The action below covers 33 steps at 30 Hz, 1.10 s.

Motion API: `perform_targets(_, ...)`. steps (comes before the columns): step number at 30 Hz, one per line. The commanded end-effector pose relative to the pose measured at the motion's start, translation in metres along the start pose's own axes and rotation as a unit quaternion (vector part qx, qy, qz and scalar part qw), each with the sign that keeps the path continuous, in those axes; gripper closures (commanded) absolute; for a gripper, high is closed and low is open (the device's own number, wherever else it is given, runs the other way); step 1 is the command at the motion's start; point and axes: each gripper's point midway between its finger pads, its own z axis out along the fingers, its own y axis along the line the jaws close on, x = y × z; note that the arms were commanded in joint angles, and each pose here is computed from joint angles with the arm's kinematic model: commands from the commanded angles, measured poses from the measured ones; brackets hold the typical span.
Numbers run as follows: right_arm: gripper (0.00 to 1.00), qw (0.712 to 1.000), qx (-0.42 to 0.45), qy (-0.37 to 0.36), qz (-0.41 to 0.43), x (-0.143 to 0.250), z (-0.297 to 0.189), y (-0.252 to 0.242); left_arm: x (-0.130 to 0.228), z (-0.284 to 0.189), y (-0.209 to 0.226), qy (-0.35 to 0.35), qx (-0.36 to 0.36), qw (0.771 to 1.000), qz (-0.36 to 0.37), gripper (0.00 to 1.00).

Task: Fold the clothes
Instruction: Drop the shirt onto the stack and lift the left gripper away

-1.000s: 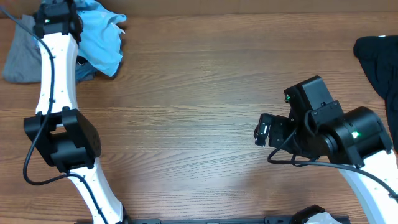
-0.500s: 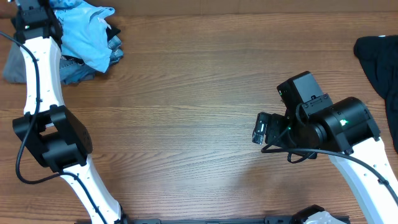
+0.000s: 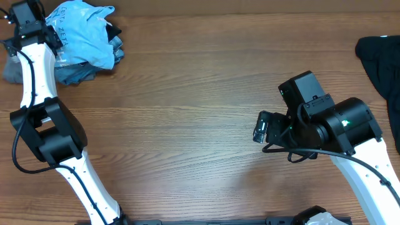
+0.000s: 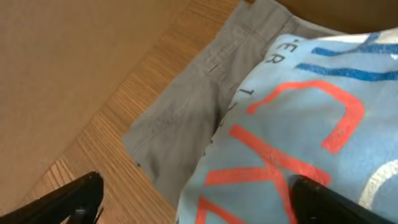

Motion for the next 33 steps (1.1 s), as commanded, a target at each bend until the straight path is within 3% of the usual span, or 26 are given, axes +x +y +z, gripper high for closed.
perform_targets(1,0.00,1.000,-0.003,-0.012,0.003,-0.005,-0.002,0.001,-0.033,-0.044,0.002,-0.034,0.016,0.999,-0.026,0.00)
perform_targets(12,0.00,0.999,-0.023,-0.040,-0.008,-0.019,-0.004,0.012,-0.080,-0.207,-0.003,-0.106,0.087,0.989,-0.054,0.00)
perform_targets(14,0.00,0.999,-0.028,-0.044,-0.009,-0.020,-0.006,0.014,-0.081,-0.249,-0.017,-0.117,0.144,0.982,-0.045,0.00)
perform_targets(19,0.00,0.996,-0.054,-0.073,-0.012,-0.017,-0.034,0.016,-0.036,-0.357,-0.066,-0.070,0.351,0.933,0.025,0.00)
perform_targets(24,0.00,0.992,-0.068,-0.106,-0.016,0.006,-0.064,-0.005,-0.009,-0.437,-0.079,-0.053,0.486,0.870,0.058,0.00)
perform_targets(26,0.00,0.988,-0.076,-0.133,-0.016,0.023,-0.082,-0.022,0.000,-0.463,-0.075,-0.053,0.514,0.853,0.068,0.00)
perform_targets(33,0.00,0.962,-0.143,-0.230,-0.028,0.070,-0.127,-0.059,0.041,-0.505,-0.056,-0.022,0.532,0.840,0.102,0.00)
